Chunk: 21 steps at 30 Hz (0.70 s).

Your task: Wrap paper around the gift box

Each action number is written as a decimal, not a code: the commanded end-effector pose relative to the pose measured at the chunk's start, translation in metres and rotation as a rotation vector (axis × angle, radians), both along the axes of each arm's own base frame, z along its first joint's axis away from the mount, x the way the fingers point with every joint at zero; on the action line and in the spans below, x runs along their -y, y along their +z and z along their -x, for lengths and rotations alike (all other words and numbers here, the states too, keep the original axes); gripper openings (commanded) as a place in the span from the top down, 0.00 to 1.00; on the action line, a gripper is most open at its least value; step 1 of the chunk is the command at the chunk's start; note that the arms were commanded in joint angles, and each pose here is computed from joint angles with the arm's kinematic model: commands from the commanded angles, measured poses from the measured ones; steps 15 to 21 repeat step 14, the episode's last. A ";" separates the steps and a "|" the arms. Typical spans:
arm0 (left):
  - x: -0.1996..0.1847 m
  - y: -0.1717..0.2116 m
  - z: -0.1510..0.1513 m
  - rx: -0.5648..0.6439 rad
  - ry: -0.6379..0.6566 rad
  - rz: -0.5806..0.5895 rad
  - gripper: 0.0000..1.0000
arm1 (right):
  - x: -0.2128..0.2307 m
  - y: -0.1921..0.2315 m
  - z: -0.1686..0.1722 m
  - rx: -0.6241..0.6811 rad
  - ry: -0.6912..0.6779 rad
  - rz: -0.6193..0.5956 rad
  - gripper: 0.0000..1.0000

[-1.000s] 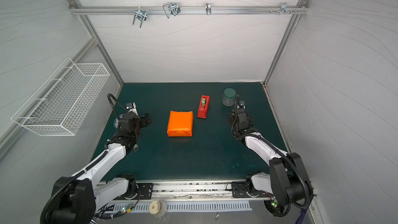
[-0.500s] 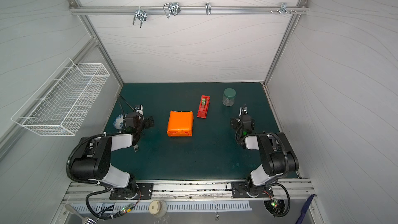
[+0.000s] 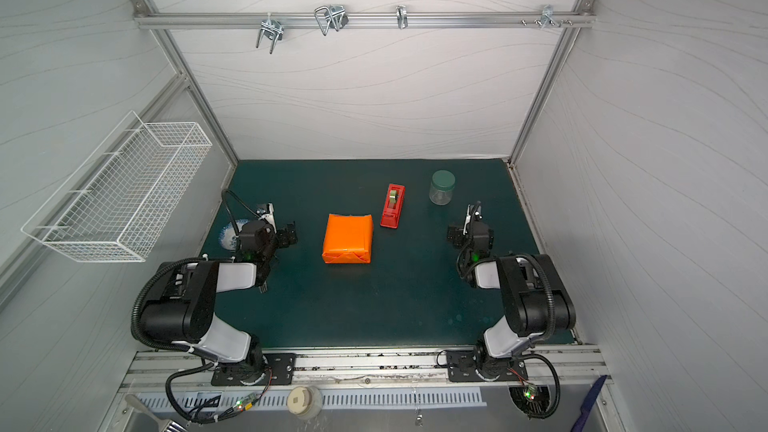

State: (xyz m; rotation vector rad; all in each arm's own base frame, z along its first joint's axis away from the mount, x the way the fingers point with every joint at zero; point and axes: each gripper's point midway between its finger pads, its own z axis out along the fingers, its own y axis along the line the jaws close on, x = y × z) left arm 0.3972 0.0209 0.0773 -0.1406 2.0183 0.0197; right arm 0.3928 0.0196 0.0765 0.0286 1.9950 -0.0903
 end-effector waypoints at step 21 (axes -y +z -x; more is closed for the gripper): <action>0.001 0.012 -0.006 0.058 -0.006 0.000 0.01 | -0.001 0.007 -0.007 0.024 0.001 -0.008 0.01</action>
